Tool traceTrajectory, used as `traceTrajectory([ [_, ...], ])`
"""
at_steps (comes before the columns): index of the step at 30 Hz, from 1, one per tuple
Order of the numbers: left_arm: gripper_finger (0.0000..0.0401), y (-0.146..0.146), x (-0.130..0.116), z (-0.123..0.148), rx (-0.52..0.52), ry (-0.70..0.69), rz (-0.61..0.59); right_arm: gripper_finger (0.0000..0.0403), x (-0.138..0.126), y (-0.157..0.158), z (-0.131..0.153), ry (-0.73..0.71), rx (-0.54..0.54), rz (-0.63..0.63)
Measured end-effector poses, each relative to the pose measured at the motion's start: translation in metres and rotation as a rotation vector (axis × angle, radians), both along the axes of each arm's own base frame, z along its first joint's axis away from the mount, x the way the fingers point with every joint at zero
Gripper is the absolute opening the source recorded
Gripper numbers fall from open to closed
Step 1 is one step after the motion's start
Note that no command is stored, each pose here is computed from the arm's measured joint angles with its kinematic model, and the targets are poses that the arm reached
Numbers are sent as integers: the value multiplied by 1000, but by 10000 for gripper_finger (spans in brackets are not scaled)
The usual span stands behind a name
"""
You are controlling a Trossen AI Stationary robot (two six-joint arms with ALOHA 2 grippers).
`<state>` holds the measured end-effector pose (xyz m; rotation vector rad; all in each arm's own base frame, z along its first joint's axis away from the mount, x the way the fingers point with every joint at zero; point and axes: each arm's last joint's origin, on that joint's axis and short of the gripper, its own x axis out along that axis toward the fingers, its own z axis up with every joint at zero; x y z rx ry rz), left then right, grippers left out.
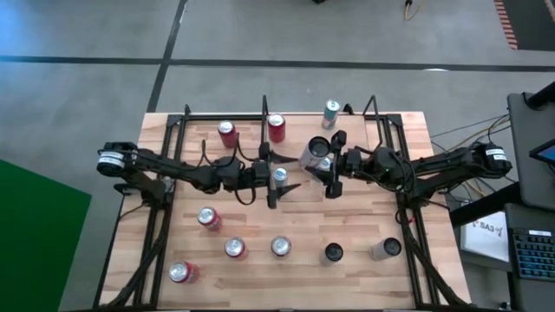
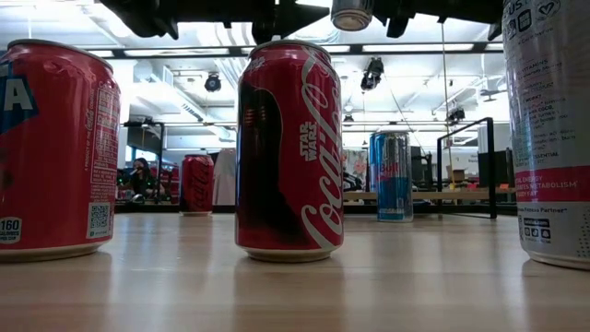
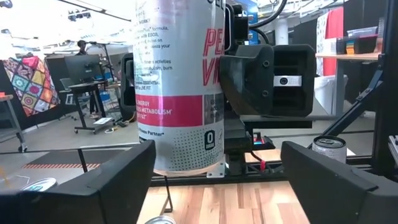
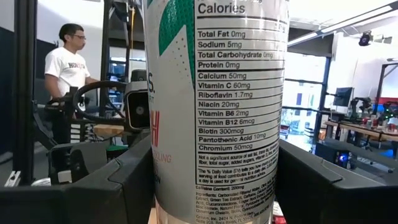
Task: Place canned beverage on shelf
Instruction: Put the white and pink soda can on the shelf
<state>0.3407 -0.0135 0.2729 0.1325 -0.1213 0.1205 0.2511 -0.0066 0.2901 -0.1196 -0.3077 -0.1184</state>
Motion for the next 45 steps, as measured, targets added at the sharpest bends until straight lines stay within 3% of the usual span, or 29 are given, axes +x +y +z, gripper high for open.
traceTrajectory([
  [8,386,2,0,1,47,-7,22,246,0,-1,-1,10,1,-25],
  [22,388,14,34,-6,44,1,83,246,1,-1,-3,25,-1,-27],
  [28,348,15,36,-4,46,-10,84,246,1,-1,-3,29,-2,-25],
  [38,232,15,35,-4,37,-11,86,247,1,-1,-5,40,15,-21],
  [45,228,15,35,-5,37,-3,85,281,1,-1,-6,51,30,-16],
])
